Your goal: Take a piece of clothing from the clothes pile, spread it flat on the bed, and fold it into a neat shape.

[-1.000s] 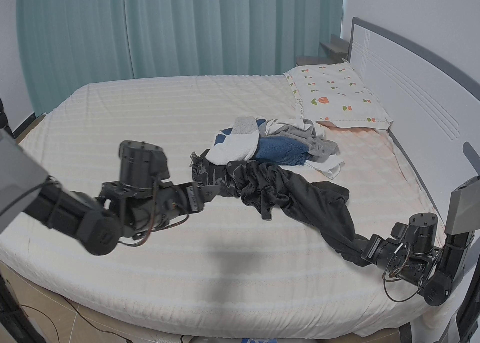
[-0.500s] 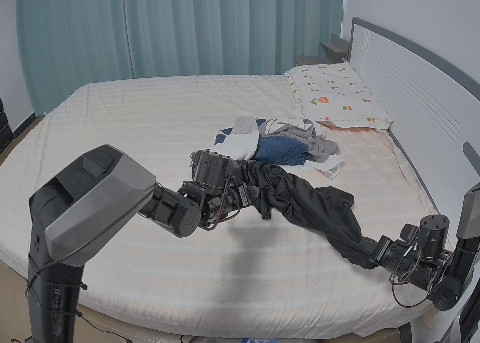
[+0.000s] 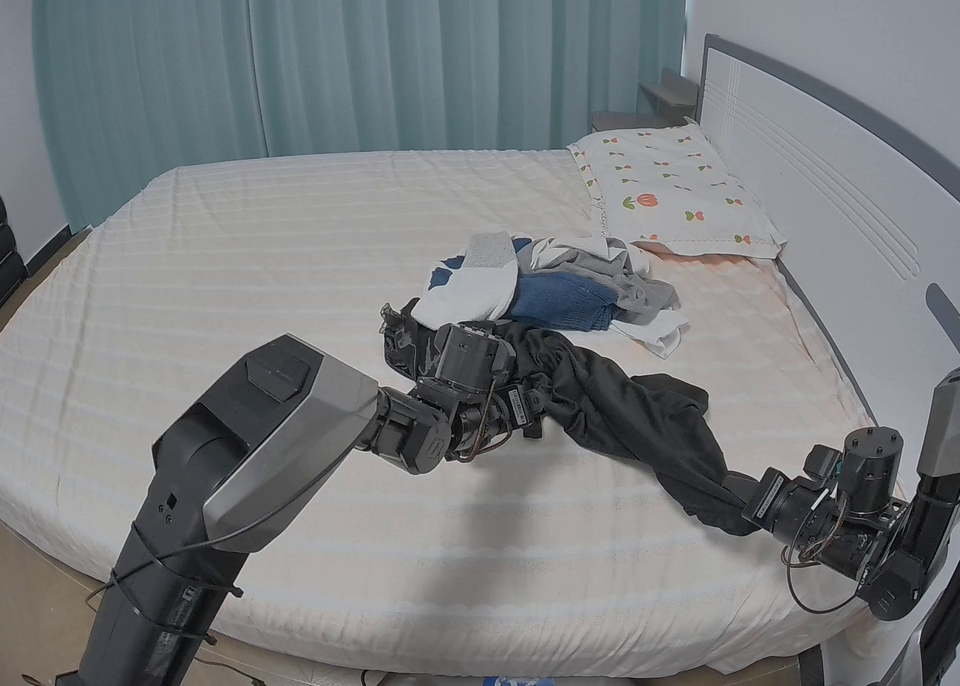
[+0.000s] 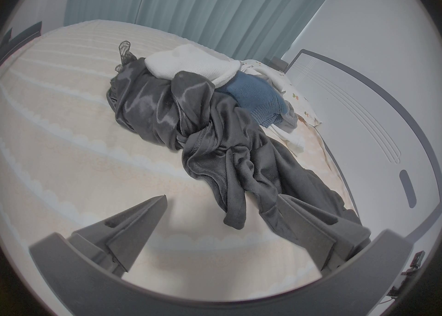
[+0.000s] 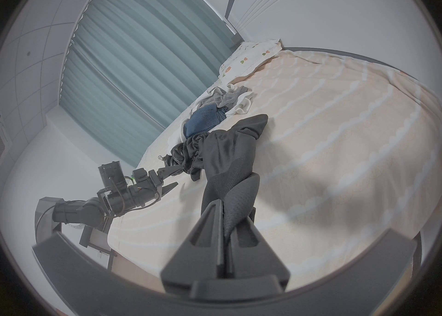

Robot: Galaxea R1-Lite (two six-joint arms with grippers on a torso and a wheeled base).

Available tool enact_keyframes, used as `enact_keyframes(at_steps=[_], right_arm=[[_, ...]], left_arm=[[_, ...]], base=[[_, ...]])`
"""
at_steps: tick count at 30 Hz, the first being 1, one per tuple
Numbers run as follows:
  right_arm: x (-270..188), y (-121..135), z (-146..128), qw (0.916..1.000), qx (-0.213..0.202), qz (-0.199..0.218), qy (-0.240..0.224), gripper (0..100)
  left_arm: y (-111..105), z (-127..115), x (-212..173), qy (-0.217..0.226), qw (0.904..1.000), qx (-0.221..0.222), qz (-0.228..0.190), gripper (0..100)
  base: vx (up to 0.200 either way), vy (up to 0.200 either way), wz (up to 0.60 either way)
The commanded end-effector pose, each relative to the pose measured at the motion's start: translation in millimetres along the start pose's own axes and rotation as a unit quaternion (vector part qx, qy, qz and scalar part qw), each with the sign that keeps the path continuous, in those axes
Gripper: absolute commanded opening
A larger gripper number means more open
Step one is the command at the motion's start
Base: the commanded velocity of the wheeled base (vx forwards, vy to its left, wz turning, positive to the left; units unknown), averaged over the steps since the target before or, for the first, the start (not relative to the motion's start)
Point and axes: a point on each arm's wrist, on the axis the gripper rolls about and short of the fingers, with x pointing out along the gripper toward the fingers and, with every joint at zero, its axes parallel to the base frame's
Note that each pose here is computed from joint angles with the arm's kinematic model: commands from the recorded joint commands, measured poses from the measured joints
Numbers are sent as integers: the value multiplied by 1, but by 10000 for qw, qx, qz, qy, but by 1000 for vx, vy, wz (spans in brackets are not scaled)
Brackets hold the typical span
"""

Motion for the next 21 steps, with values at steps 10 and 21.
enact_keyframes(at_steps=[10,21], right_arm=[[-1,1,1,10000,-24,35,-29,0],[0,1,-1,10000,-28,51,6,0]], left_arm=[[4,-8,41,2,9995,-307,-18,100],[5,-7,44,-58,9989,-377,-259,100]], base=[[0,0,0],[0,0,0]])
